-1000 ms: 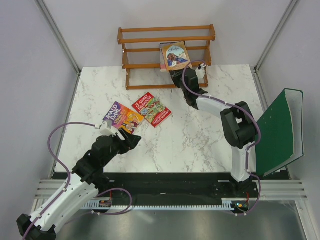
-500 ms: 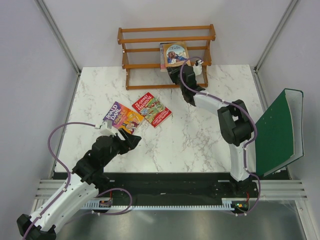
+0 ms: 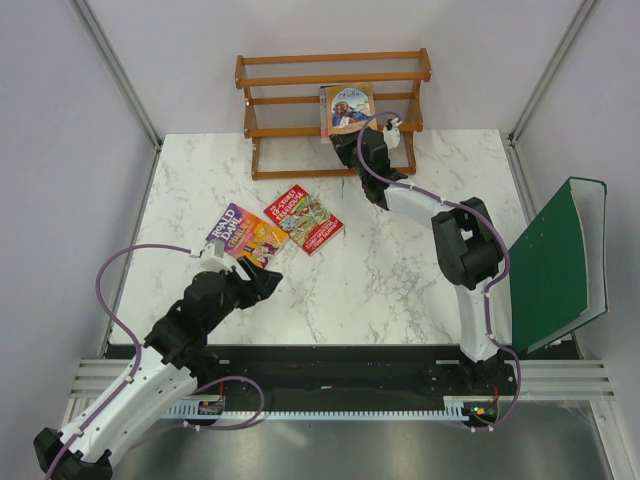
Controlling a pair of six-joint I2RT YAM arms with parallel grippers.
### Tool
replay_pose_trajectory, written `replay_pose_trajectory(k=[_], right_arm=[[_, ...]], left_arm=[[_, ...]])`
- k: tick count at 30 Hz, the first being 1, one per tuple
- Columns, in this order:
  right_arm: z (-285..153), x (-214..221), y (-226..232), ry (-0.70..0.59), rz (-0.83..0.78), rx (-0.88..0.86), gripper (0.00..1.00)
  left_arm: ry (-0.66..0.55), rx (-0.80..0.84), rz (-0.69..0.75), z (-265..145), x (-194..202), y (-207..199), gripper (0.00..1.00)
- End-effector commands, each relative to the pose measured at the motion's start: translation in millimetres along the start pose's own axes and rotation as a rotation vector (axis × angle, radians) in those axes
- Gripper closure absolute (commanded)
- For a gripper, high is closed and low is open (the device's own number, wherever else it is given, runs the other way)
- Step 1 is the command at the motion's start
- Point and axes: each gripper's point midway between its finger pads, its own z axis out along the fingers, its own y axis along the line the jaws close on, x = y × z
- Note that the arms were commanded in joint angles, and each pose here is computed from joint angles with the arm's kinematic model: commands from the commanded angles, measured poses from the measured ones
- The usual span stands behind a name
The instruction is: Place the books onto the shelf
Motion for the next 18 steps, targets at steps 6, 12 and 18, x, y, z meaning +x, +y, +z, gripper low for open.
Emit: replay_pose_trajectory(k=[6,12,18], right_arm=[[1.3,-1.5,28.5,0.004,-0.006,-0.074,0.85],[-0.7,-1.9,33.2,0.003,-0.002,-0.091,0.85],[0.2,1.7,37.3,0.009,0.001,-0.100,0.86]], left_arm=[[0.003,-0.006,0.045,1.5,1.9,3.6,0.18],[0.007,-0.011,0.046,2.1,4.2,6.4,0.18],[0.008,-0.010,0.046,2.3,5.2,7.1,0.18]])
